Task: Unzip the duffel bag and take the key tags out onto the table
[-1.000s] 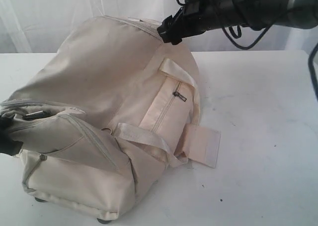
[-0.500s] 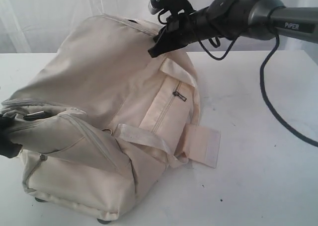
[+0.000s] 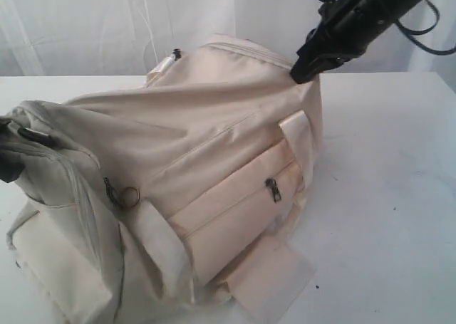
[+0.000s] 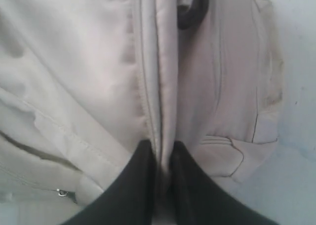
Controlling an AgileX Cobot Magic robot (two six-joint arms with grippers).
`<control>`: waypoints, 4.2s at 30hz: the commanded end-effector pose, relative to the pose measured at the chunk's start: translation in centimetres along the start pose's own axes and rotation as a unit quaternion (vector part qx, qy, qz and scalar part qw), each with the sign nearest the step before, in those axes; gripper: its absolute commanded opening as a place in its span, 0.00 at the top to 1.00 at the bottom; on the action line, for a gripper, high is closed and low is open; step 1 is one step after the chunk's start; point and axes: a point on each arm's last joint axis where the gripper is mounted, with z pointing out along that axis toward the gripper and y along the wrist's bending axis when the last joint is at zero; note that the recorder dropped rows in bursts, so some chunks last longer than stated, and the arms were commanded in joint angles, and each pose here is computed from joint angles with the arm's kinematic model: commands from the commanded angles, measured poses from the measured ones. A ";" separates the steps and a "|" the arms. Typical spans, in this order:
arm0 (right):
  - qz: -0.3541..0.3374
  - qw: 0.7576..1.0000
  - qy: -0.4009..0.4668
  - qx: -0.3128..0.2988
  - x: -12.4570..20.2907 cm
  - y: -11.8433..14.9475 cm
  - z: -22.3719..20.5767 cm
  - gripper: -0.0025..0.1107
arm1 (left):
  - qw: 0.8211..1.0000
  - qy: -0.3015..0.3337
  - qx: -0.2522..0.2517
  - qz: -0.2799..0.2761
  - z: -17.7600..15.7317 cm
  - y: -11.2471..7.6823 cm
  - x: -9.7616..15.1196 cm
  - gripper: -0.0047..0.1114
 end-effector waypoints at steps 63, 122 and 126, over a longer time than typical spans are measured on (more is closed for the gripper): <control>0.130 0.956 -0.250 0.086 7.3 12.8 -9.7 0.98 | 0.880 -0.009 0.283 -0.382 -12.8 -7.6 7.0 0.42; 0.094 0.968 -0.214 0.092 8.0 13.7 -10.6 0.69 | 0.950 -0.182 0.007 -0.252 -9.7 0.5 -0.1 0.96; 0.050 0.960 -0.275 0.006 6.2 15.3 -9.8 0.68 | 0.951 -0.179 0.017 -0.253 -9.7 0.3 -0.1 0.96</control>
